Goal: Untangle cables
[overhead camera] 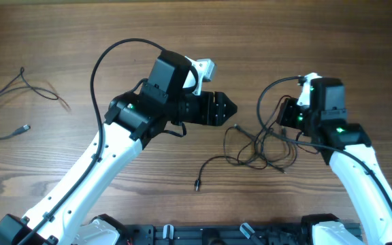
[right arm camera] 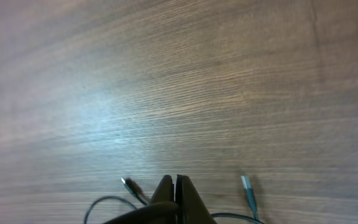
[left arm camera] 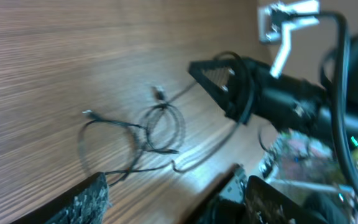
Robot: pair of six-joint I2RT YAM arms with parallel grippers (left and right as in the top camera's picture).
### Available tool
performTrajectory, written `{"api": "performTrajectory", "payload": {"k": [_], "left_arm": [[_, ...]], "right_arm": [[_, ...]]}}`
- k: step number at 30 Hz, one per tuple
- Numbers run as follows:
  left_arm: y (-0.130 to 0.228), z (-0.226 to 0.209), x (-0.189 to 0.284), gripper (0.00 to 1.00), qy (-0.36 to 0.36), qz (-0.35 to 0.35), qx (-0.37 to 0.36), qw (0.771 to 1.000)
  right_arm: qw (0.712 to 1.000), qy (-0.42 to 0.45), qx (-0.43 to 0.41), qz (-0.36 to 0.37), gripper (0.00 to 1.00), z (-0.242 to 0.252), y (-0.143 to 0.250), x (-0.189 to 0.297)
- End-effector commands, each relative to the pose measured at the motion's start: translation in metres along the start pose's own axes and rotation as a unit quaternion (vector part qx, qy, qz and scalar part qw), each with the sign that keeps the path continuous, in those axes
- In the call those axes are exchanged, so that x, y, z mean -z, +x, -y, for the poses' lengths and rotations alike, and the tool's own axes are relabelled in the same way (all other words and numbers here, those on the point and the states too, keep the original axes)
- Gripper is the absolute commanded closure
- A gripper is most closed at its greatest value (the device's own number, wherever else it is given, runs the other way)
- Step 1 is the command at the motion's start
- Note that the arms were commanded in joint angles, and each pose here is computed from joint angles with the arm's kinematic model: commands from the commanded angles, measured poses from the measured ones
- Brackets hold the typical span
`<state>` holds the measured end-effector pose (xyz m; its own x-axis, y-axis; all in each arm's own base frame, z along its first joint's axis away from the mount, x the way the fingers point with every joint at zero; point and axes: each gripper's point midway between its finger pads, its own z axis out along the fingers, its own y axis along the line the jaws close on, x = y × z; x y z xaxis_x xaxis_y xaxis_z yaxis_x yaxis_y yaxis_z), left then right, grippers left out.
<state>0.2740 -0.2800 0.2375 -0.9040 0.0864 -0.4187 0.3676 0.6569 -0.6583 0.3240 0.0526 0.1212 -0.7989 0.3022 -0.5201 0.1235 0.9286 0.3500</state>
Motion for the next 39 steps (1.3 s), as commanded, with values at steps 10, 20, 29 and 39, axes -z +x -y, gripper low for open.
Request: {"api": "performTrajectory", "payload": {"k": [10,20,29,39], "left_arm": [[0.038,0.046,-0.034,0.38,0.072,-0.065,-0.091,0.991],[0.059,0.024,-0.080,0.40,0.079,-0.032,0.005,0.996],[0.079,0.024,-0.105,0.31,0.059,0.009,0.025,0.998],[0.069,0.002,-0.117,0.46,-0.043,0.092,0.010,0.995]], "right_arm": [[0.997,-0.045,-0.063,-0.026,0.96,-0.007,0.001,0.005],[0.997,-0.045,-0.063,-0.026,0.96,-0.007,0.001,0.005],[0.997,-0.045,-0.063,-0.027,0.96,-0.007,0.001,0.005],[0.996,-0.044,-0.065,-0.036,0.96,-0.006,0.006,0.005]]}}
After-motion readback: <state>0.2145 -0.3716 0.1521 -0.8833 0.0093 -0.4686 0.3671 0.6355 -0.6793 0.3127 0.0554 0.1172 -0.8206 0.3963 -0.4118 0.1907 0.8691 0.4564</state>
